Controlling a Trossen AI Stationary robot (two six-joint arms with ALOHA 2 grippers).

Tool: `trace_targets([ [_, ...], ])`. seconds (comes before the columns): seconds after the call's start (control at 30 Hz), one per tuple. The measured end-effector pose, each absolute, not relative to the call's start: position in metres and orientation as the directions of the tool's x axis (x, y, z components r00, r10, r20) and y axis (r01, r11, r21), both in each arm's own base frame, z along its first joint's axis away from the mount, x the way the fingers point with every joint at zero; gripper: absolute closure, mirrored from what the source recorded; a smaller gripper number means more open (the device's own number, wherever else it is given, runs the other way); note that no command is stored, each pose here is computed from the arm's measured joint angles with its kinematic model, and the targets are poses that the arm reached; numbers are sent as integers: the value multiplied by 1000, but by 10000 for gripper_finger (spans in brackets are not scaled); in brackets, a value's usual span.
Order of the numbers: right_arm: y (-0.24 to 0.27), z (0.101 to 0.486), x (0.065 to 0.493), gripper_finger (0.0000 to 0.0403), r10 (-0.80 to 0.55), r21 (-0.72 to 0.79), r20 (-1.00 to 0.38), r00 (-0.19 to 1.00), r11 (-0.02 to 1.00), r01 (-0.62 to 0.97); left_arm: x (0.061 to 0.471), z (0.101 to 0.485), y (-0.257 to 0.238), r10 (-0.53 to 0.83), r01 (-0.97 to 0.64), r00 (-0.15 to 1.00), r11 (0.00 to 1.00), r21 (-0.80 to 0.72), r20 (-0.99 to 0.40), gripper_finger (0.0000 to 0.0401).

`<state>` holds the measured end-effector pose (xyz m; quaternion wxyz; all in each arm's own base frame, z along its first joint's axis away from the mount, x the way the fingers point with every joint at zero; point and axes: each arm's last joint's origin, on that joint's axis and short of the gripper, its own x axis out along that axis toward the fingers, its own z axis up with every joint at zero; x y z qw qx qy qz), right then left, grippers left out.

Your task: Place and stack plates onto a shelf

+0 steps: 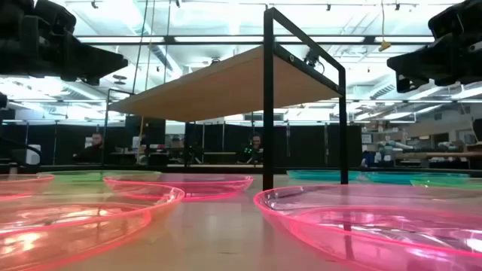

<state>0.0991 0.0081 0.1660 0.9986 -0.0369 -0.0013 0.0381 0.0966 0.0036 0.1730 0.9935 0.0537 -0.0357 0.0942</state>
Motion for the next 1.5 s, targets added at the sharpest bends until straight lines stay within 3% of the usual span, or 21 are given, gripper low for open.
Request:
trace_targets([
  [1.5, 8, 166, 99, 391, 76, -107, 0, 997, 991, -76, 97, 172, 4, 183, -189, 981, 977, 102, 71, 278],
])
